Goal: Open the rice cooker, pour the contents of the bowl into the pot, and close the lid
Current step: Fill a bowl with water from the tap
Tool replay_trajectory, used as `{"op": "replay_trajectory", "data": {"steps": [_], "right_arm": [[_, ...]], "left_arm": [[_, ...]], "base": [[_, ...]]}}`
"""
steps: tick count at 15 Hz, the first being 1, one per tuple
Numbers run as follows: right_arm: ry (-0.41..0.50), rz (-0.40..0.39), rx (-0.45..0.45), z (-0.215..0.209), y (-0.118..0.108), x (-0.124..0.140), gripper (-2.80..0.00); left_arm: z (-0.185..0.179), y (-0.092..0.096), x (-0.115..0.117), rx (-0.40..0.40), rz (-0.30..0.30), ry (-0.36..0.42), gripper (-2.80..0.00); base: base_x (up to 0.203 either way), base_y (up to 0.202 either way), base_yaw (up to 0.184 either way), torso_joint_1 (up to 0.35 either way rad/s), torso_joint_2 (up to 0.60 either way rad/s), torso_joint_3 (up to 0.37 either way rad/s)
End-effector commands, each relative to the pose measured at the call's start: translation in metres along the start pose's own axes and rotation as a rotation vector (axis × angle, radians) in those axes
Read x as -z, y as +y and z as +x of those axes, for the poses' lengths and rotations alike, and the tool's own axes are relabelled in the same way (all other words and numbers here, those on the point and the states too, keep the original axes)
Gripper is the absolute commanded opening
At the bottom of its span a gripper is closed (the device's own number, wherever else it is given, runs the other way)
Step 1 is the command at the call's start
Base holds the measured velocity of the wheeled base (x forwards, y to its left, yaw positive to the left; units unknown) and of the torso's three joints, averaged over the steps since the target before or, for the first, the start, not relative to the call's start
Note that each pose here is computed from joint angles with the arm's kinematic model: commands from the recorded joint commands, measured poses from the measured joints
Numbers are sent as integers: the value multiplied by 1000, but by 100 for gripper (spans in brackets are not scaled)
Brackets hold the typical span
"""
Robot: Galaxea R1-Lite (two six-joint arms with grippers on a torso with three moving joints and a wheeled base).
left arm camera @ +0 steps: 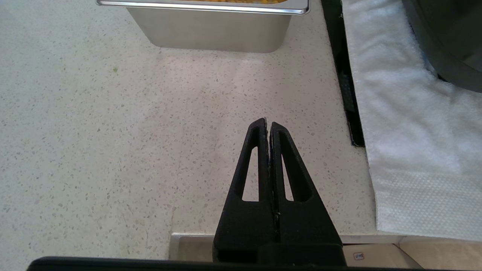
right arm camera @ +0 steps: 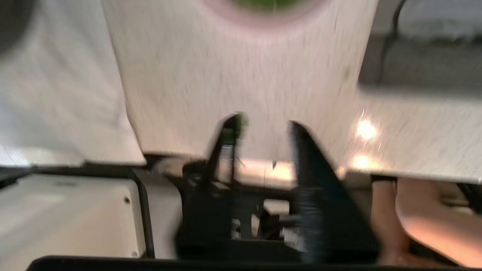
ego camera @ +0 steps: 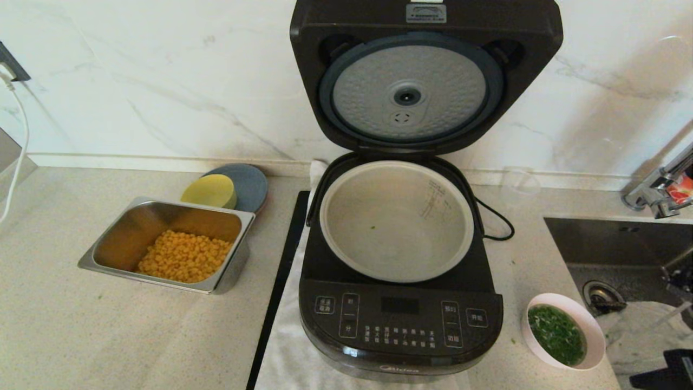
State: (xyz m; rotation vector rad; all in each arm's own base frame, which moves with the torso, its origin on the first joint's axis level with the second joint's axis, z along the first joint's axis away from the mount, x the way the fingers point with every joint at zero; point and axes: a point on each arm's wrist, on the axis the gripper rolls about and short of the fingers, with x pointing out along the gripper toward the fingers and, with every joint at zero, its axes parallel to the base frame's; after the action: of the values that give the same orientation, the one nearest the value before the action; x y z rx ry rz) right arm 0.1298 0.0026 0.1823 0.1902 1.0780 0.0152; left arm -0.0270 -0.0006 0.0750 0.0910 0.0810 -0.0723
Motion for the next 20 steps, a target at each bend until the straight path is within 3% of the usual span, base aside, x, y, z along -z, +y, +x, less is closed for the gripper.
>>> {"op": "replay_trajectory", "data": {"steps": [1, 4, 8, 20], "right_arm": [[27, -1, 3, 3, -3, 20, 0], [15, 30, 45, 18, -11, 30, 0], [-15, 79, 93, 52, -24, 22, 0], [-20, 179, 103, 95, -46, -5, 0]], "left_arm": [[0, 0, 0, 0, 0, -1, -280], [0, 0, 0, 1, 0, 0, -280], [0, 0, 0, 0, 0, -1, -280], [0, 0, 0, 0, 1, -1, -280]], "base": [[0, 0, 0, 0, 0, 0], [0, 0, 0, 0, 0, 0], [0, 0, 0, 0, 0, 0], [0, 0, 0, 0, 0, 0]]}}
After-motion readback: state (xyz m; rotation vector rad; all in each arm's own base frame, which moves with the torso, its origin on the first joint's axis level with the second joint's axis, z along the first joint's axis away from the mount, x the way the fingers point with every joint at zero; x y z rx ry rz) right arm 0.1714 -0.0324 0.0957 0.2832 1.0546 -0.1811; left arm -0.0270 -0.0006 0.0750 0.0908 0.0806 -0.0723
